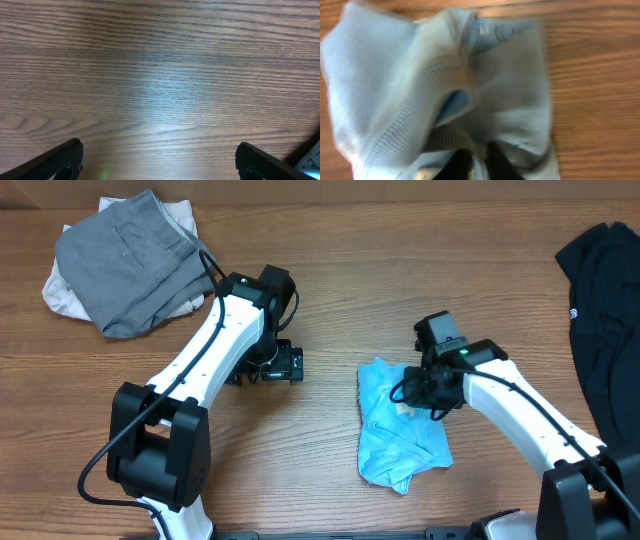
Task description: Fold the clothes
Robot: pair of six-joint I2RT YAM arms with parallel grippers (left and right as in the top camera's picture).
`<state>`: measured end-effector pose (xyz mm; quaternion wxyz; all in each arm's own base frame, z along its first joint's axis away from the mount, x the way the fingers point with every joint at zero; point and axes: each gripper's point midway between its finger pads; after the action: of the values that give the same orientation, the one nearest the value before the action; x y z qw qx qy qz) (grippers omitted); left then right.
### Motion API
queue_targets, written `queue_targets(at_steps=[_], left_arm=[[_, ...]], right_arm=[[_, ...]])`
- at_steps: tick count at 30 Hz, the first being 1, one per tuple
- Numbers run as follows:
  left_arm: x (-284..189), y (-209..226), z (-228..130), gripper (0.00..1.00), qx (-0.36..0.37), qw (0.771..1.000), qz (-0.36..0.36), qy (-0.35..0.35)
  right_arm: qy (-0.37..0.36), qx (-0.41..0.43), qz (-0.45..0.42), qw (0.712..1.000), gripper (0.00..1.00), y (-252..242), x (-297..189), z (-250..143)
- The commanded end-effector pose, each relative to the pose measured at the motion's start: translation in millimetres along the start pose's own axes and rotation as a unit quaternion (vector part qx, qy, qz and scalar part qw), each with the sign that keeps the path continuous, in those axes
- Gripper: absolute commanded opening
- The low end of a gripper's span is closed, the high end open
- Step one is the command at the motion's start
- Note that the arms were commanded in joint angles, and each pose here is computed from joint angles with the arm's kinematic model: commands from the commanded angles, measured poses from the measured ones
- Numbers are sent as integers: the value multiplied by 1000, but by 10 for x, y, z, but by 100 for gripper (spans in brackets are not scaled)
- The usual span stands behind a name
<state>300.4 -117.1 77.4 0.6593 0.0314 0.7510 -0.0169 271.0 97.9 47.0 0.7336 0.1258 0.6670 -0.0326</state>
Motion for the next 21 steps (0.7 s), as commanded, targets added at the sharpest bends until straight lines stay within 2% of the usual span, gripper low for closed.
queue_targets(at_steps=[1, 9, 11, 13, 17, 18, 20, 21], left_arm=[[0, 4, -11, 100, 7, 1000, -2, 1], [0, -4, 17, 100, 7, 1000, -4, -5], [0, -4, 16, 100, 7, 1000, -3, -5], [0, -4, 15, 100, 7, 1000, -3, -4], [0, -3, 14, 100, 7, 1000, -3, -4], [0, -4, 14, 100, 7, 1000, -4, -4], [0, -4, 13, 100, 7, 1000, -3, -4], [0, -4, 13, 100, 7, 1000, -4, -4]], right_arm=[[-10, 30, -20, 999, 4, -192, -5, 95], [-19, 70, -43, 996, 4, -405, -147, 234], [-29, 100, -70, 992, 5, -516, -157, 252], [-33, 120, -96, 988, 12, -612, -173, 235], [-24, 177, -145, 973, 13, -795, -216, 100], [-21, 183, -151, 971, 20, -819, -224, 70], [-11, 191, -158, 969, 50, -840, -232, 12], [-6, 198, -161, 967, 44, -851, -237, -18]])
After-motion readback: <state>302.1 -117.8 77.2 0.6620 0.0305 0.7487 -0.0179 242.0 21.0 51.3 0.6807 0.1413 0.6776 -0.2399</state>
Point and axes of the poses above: each gripper's point midway between its finger pads, its own x axis out along the fingers, its own y axis along the line the jaws close on, z = x × y, and after that the axes turned 7 degrees about x, right-handed
